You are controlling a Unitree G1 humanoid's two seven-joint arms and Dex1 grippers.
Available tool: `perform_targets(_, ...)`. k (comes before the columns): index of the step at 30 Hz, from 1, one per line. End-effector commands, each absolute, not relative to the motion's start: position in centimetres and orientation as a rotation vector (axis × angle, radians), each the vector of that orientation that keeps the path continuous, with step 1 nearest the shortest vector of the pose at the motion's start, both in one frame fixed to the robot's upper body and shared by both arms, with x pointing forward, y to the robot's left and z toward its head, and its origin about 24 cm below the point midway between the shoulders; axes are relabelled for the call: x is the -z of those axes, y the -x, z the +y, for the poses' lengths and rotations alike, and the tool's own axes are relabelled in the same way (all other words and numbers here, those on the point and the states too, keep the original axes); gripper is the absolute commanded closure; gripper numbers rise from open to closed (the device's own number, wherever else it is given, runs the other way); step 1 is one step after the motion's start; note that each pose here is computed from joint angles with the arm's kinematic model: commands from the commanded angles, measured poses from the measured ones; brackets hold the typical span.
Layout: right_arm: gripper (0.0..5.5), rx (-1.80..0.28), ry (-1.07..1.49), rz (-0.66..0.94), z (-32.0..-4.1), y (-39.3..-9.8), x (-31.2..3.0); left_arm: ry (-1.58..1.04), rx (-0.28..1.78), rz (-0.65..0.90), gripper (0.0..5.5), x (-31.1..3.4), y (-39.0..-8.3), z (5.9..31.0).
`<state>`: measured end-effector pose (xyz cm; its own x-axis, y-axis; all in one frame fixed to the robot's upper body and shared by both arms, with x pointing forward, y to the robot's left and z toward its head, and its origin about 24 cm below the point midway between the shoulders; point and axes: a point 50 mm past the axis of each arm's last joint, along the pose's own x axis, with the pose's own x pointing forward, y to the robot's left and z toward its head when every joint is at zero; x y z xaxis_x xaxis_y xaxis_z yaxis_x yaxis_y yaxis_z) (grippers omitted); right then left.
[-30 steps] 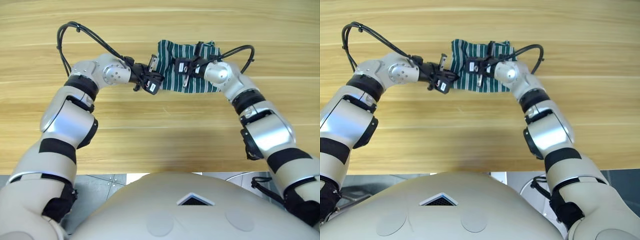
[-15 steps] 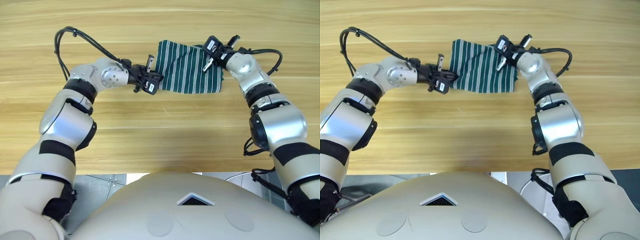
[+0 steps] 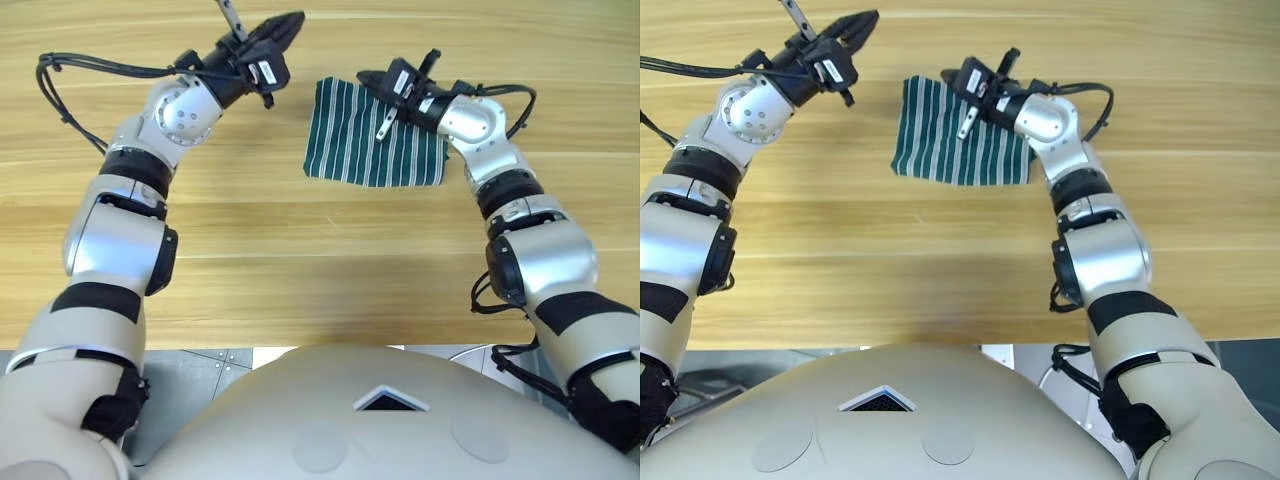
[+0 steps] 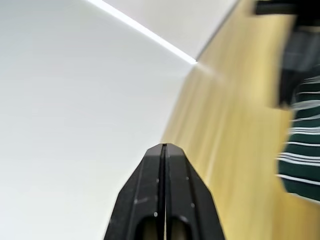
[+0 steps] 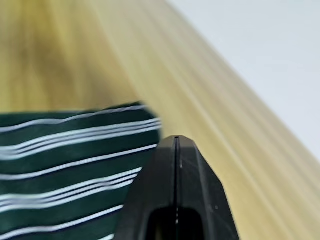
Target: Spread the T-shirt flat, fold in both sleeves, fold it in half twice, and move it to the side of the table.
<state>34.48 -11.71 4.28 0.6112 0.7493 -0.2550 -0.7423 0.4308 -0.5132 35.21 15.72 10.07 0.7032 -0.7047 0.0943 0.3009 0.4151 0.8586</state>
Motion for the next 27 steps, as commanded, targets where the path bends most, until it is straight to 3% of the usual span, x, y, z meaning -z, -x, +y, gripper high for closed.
perform_targets(1,5.48,-0.972,0.678,0.105,-12.1,-33.7,-2.2,-0.893,0.617,-0.490,5.50,-10.8,-35.5,16.2)
perform_targets(4,5.48,-0.930,0.732,0.209,-13.1,-33.5,-0.9,-0.850,0.611,-0.486,5.50,-10.5,-35.4,16.2)
perform_targets(12,5.48,-0.541,0.795,0.488,-18.3,-33.6,1.4,-0.509,0.555,-0.396,5.50,-8.8,-34.8,16.9)
perform_targets(17,5.48,-0.110,0.670,0.690,-25.7,-31.8,2.1,-0.143,0.403,-0.314,5.50,-7.2,-34.6,18.9)
perform_targets(22,5.48,0.335,0.455,0.805,-34.0,-26.7,2.8,0.214,0.195,-0.207,5.50,-3.9,-33.5,21.4)
perform_targets(24,5.48,0.459,0.365,0.799,-36.1,-25.0,2.7,0.304,0.122,-0.172,5.50,-3.2,-33.4,22.0)
perform_targets(27,5.48,0.512,0.303,0.746,-37.0,-24.9,2.0,0.374,0.057,-0.141,5.50,-3.0,-33.7,22.3)
